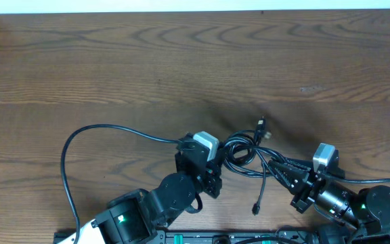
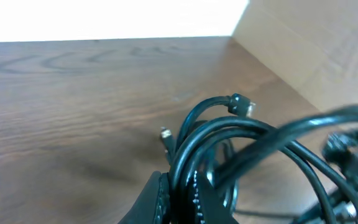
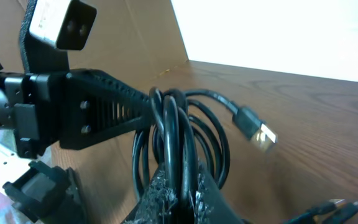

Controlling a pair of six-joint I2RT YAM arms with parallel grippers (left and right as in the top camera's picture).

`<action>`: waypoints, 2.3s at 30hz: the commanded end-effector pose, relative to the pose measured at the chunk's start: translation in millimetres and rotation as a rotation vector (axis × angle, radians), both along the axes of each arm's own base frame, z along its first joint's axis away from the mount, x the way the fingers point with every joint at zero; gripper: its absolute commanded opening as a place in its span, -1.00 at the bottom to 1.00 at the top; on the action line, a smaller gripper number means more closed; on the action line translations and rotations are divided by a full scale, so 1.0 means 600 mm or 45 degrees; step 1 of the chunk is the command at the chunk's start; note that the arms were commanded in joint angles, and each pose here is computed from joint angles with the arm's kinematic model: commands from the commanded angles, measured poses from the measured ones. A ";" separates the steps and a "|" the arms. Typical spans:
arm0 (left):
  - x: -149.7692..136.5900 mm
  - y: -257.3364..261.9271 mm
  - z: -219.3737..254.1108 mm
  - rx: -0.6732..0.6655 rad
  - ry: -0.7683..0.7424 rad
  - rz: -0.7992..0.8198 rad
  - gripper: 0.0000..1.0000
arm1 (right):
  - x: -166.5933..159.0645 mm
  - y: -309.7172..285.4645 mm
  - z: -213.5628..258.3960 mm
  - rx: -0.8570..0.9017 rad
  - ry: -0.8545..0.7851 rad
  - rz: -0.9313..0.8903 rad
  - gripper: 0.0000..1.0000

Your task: Untangle cables

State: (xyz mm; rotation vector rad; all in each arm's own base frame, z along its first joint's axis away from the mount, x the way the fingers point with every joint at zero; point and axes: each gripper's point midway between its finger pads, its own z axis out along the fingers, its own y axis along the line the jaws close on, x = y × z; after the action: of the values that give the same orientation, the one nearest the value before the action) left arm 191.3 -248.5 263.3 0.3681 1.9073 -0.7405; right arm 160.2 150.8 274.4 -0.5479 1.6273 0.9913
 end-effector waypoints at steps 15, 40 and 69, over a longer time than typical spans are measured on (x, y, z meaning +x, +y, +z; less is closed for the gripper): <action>0.056 0.056 0.118 -0.344 -0.167 0.374 -0.85 | -0.003 -0.002 -0.026 -0.117 -0.043 0.005 -0.98; 0.032 0.022 0.076 -0.204 -0.098 0.178 0.26 | 0.001 -0.005 -0.030 -0.145 -0.059 -0.014 -0.98; -0.009 -0.047 -0.032 -0.414 0.565 0.100 0.83 | -0.007 0.004 0.009 -0.016 -0.066 0.032 -0.98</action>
State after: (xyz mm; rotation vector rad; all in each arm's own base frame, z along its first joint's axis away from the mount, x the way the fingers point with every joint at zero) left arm 187.1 -268.3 235.3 -0.0295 2.1376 -1.0449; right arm 160.1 151.3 274.4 -0.5882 1.6027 0.9587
